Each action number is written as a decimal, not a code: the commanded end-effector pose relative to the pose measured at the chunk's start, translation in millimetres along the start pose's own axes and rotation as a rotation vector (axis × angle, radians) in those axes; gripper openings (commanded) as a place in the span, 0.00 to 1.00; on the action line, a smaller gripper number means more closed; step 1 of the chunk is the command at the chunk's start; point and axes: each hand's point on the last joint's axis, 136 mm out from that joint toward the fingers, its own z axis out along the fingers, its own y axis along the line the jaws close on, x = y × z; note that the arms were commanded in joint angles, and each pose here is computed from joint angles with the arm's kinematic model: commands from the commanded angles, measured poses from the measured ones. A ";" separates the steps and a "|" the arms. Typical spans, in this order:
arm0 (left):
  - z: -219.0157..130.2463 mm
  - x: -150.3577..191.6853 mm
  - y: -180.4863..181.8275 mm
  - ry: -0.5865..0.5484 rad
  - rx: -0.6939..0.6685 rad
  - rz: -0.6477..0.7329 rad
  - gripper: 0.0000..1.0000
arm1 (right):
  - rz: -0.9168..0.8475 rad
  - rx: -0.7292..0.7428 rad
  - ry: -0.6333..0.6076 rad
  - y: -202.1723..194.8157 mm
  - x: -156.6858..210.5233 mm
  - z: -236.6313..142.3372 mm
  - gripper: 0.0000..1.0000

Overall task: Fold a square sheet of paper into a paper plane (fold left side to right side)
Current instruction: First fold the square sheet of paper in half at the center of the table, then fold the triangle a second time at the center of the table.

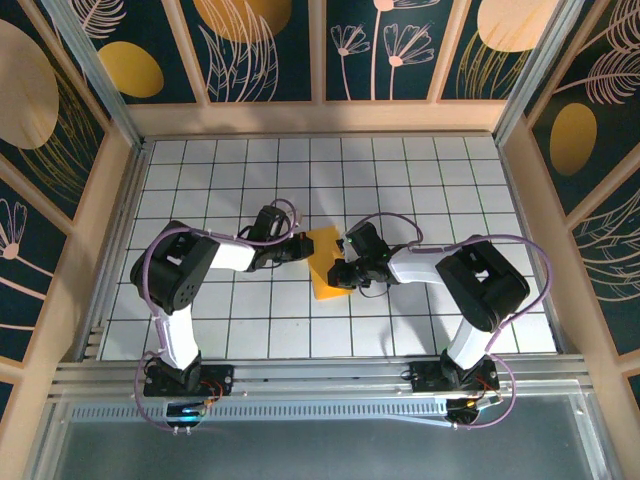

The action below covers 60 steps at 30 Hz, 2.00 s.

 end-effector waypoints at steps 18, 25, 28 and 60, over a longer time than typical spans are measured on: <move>16.7 -68.1 70.2 -0.133 -0.194 -0.055 0.03 | 0.121 0.310 0.128 -86.3 52.8 9.6 0.00; -2.9 -86.8 46.0 -0.182 -0.150 -0.015 0.03 | 0.139 0.278 0.103 -79.0 47.6 9.4 0.00; -27.1 -96.2 23.7 -0.227 -0.122 0.020 0.03 | 0.141 0.261 0.079 -73.5 42.1 7.5 0.00; -16.2 34.0 -33.9 0.019 0.012 -0.043 0.02 | 0.150 0.225 0.027 -60.0 34.0 10.4 0.00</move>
